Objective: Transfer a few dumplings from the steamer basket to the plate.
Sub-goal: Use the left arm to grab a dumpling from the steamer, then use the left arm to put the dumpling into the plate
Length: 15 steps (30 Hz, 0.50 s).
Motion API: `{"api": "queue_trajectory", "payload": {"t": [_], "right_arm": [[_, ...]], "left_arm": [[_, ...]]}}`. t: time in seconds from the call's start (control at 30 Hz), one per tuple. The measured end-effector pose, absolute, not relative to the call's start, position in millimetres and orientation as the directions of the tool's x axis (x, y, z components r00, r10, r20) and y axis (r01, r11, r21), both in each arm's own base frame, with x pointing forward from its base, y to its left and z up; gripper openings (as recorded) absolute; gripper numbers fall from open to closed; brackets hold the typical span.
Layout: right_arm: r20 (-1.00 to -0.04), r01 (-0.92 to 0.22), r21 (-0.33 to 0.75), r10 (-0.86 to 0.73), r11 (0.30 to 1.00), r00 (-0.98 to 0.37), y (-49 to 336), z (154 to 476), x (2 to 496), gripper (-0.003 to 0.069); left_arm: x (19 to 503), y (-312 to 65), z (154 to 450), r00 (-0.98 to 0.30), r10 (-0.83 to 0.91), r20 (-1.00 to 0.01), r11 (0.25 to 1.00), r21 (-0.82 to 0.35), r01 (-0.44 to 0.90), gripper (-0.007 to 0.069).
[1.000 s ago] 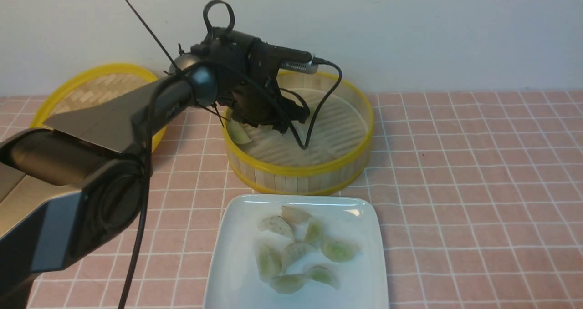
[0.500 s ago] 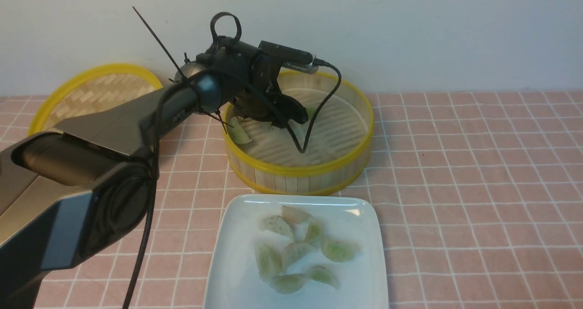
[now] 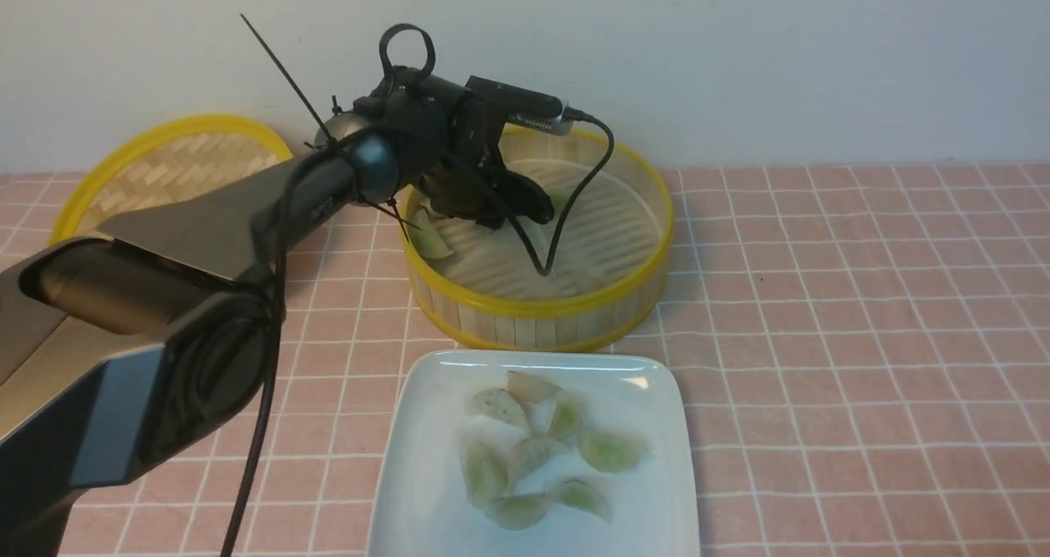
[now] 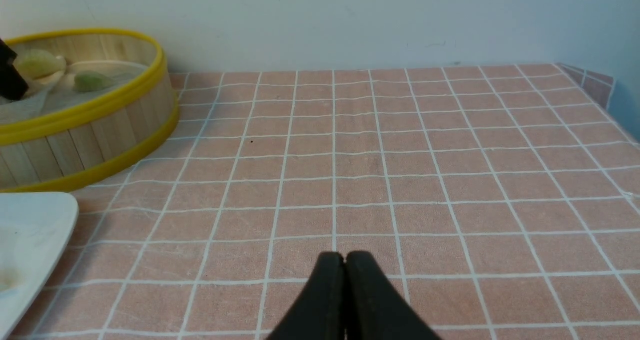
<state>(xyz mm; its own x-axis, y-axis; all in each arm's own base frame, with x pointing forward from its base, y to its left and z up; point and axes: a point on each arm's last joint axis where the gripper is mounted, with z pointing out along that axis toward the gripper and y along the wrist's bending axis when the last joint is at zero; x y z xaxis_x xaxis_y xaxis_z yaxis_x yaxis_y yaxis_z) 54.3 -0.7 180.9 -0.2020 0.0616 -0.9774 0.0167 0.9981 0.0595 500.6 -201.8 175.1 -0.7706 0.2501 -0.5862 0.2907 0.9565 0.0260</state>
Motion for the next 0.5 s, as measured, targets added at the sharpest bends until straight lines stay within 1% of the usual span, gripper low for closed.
{"api": "queue_trajectory", "payload": {"t": [0.03, 0.07, 0.1, 0.13, 0.2, 0.33, 0.37, 0.4, 0.43, 0.5], "right_arm": [[-0.977, 0.017, 0.059, 0.062, 0.998, -0.202, -0.7, 180.9, 54.3, -0.0013], [-0.977, 0.017, 0.059, 0.062, 0.998, -0.202, -0.7, 180.9, 54.3, -0.0013], [-0.977, 0.017, 0.059, 0.062, 0.998, -0.202, -0.7, 180.9, 54.3, -0.0013], [-0.977, 0.017, 0.059, 0.062, 0.998, -0.202, -0.7, 180.9, 54.3, -0.0013], [-0.977, 0.017, 0.059, 0.062, 0.998, -0.202, -0.7, 180.9, 54.3, -0.0013], [-0.977, 0.017, 0.059, 0.062, 0.998, -0.202, -0.7, 180.9, 54.3, -0.0013], [-0.977, 0.017, 0.059, 0.062, 0.998, -0.202, -0.7, 180.9, 54.3, -0.0013], [-0.977, 0.017, 0.059, 0.062, 0.998, -0.202, -0.7, 180.9, 54.3, -0.0013], [-0.977, 0.017, 0.059, 0.062, 0.998, -0.203, -0.7, 180.8, 54.3, -0.0013], [-0.977, 0.017, 0.059, 0.062, 0.998, -0.203, -0.7, 180.8, 54.3, -0.0013]], "left_arm": [[498.9, -200.9, 181.7, -0.771, 0.249, -0.586, 0.957, 0.026, 0.289, 0.0187], [495.5, -199.3, 195.0, -0.771, 0.248, -0.586, 0.958, 0.028, 0.287, 0.0187], [495.2, -199.1, 194.7, -0.774, 0.249, -0.582, 0.958, 0.028, 0.287, 0.0187], [488.0, -195.7, 219.9, -0.77, 0.253, -0.586, 0.957, 0.034, 0.289, 0.0187], [475.9, -190.6, 249.9, -0.774, 0.264, -0.576, 0.955, 0.04, 0.295, 0.0187], [429.6, -175.8, 320.0, -0.806, 0.338, -0.486, 0.93, 0.042, 0.365, 0.0187], [419.1, -173.4, 337.0, -0.795, 0.351, -0.495, 0.921, 0.032, 0.387, 0.0187], [417.4, -173.1, 340.0, -0.791, 0.353, -0.5, 0.92, 0.029, 0.392, 0.0187], [402.8, -169.9, 360.4, -0.773, 0.361, -0.521, 0.909, 0.012, 0.417, 0.0187], [381.3, -166.8, 377.9, -0.762, 0.36, -0.538, 0.893, -0.037, 0.448, 0.0187]]}}
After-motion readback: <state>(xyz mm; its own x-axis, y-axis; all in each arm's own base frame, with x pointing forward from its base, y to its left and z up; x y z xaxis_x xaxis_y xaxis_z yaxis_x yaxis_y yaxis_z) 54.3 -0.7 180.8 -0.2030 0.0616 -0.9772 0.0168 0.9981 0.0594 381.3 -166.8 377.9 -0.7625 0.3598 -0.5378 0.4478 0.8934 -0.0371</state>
